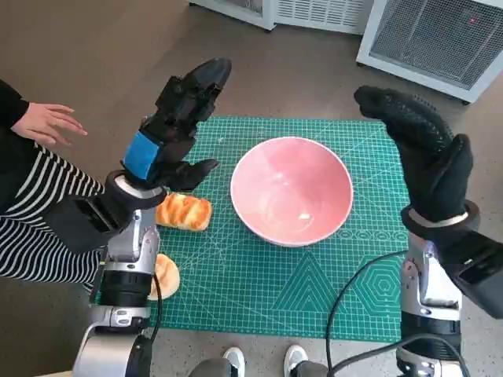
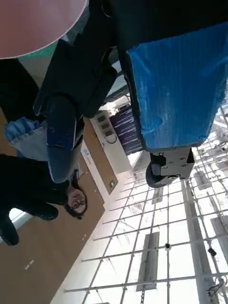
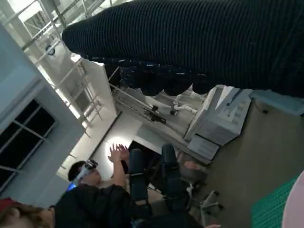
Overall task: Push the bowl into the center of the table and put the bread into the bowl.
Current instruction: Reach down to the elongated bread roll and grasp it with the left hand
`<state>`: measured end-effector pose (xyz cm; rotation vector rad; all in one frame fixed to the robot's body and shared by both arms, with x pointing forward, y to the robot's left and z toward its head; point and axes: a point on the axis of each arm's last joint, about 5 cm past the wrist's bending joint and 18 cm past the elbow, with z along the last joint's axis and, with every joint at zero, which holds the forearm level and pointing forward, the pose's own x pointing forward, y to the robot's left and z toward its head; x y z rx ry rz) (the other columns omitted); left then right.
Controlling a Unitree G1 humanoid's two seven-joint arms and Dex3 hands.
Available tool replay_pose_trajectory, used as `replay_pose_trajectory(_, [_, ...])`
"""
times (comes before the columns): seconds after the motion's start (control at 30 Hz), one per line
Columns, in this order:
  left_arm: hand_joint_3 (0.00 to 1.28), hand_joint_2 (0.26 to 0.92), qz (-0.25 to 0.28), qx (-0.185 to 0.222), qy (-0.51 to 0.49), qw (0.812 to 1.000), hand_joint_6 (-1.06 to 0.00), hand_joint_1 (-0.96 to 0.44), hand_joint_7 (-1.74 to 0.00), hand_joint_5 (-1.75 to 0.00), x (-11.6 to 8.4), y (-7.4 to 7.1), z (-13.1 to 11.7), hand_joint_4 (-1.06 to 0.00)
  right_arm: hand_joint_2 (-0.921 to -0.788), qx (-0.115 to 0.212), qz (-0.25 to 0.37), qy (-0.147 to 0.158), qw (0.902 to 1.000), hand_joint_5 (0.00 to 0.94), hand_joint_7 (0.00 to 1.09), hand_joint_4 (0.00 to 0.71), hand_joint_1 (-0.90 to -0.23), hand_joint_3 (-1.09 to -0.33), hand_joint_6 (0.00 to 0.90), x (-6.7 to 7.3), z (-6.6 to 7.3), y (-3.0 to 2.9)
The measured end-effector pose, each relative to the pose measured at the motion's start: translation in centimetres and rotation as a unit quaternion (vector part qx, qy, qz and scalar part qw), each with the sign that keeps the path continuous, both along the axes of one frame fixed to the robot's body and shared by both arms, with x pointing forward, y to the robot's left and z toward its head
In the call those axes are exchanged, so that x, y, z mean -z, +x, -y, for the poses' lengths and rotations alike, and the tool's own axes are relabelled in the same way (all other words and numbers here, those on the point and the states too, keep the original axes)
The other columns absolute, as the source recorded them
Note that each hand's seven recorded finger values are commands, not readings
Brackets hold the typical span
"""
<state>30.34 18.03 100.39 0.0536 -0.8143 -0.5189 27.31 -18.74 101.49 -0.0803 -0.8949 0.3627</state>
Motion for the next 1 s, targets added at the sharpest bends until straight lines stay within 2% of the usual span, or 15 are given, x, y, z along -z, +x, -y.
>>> replay_pose_trajectory(0.17, [0.32, 0.921, 0.005, -0.003, 0.029, 1.000, 0.00, -0.77, -0.47, 0.00, -0.4, -0.1, -1.0, -0.09, -0.921, 0.003, -0.004, 0.003, 1.0000, 0.010, 0.51, 0.153, -0.705, -0.660, 0.027, 0.2, 0.1, -0.09])
replay_pose_trajectory(0.3, [0.20, 0.921, 0.009, -0.046, 0.127, 0.991, 0.00, -0.74, -0.47, -0.01, -1.4, -0.3, -3.0, -0.10, -0.921, 0.007, -0.009, 0.006, 0.9999, 0.011, 0.51, 0.157, -0.705, -0.659, 0.028, 0.4, 0.2, -0.32])
replay_pose_trajectory(0.4, [0.09, 0.901, -0.004, -0.093, 0.225, 0.970, -0.06, -0.71, -0.37, 0.00, -2.6, -0.6, -4.9, -0.11, -0.921, 0.010, -0.013, 0.008, 0.9998, 0.011, 0.51, 0.158, -0.708, -0.658, 0.029, 0.6, 0.3, -0.49])
replay_pose_trajectory(0.53, [0.02, 0.836, -0.034, -0.152, 0.341, 0.927, -0.15, -0.64, -0.24, 0.00, -4.3, -1.3, -6.8, -0.10, -0.921, 0.013, -0.015, 0.011, 0.9997, 0.010, 0.51, 0.158, -0.710, -0.658, 0.030, 0.5, 0.3, -0.65])
replay_pose_trajectory(0.6, [0.01, 0.791, -0.052, -0.167, 0.380, 0.908, -0.20, -0.55, -0.17, 0.00, -4.9, -1.5, -7.7, -0.10, -0.921, 0.014, -0.016, 0.013, 0.9997, 0.009, 0.51, 0.157, -0.713, -0.657, 0.032, 0.4, 0.3, -0.72])
replay_pose_trajectory(0.73, [0.00, 0.744, -0.083, -0.172, 0.430, 0.882, -0.24, -0.38, -0.11, 0.00, -5.3, -1.6, -8.4, -0.09, -0.921, 0.015, -0.019, 0.014, 0.9996, 0.006, 0.51, 0.155, -0.718, -0.648, 0.039, 0.4, 0.3, -0.79])
replay_pose_trajectory(1.0, [0.00, 0.722, -0.141, -0.168, 0.515, 0.828, -0.27, -0.20, -0.03, 0.00, -4.7, -1.3, -7.7, -0.08, -0.921, 0.012, -0.024, 0.018, 0.9995, 0.005, 0.50, 0.155, -0.725, -0.635, 0.045, 0.4, 0.3, -0.75])
